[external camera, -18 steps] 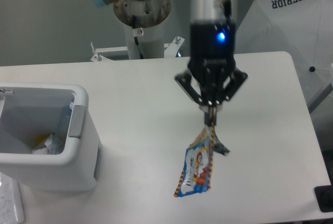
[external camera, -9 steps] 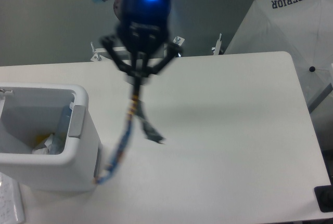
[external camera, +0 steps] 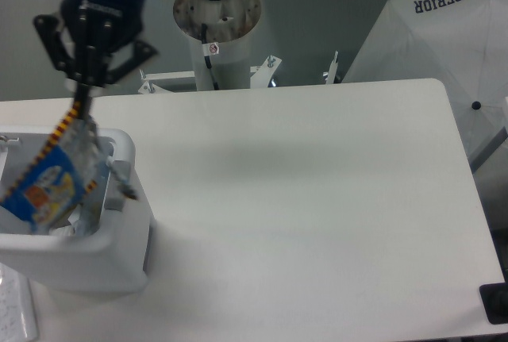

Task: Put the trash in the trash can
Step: 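Lift the snack bag and carry it over the trash bin, then open the gripper to release the snack bag into the bin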

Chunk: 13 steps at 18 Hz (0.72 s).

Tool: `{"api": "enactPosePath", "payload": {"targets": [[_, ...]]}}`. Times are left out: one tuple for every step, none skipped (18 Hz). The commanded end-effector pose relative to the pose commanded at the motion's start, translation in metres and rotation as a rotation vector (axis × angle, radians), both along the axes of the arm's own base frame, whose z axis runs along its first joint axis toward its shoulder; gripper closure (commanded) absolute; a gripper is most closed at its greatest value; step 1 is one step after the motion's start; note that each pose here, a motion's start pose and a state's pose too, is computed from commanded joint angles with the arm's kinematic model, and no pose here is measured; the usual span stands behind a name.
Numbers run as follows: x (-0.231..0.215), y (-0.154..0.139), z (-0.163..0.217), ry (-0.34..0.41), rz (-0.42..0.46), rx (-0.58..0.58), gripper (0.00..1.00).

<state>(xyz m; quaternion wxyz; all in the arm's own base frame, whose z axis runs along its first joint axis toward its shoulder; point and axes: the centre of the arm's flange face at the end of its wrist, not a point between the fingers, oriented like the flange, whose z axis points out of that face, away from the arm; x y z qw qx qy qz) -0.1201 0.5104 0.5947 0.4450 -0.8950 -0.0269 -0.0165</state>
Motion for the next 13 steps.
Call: {"api": "enactPosePath", "payload": {"targets": [[0.004,0.0,-0.002,-0.003,-0.005,-0.003,1.0],[0.01,0.002,-0.003,-0.007,-0.016,-0.005,1.0],[0.017,0.004,-0.01,-0.015,-0.03,-0.017,1.0],[0.02,0.006,-0.017,-0.016,-0.04,-0.028,1.0],[0.022,0.007,-0.021,-0.02,-0.046,-0.034,1.0],[0.024,0.01,-0.025,-0.024,-0.055,-0.041,0.92],[0.028,0.015,-0.031,-0.026,-0.066,-0.05,0.85],[0.027,0.016,-0.032,-0.027,-0.066,-0.051,0.8],[0.028,0.016,-0.033,-0.027,-0.068,-0.052,0.61],[0.027,0.017,-0.034,-0.023,-0.072,-0.053,0.4],[0.027,0.017,-0.033,-0.016,-0.075,-0.051,0.16],[0.027,0.018,-0.032,-0.009,-0.081,-0.052,0.01],[0.027,0.017,-0.031,-0.005,-0.081,-0.05,0.0]]}}
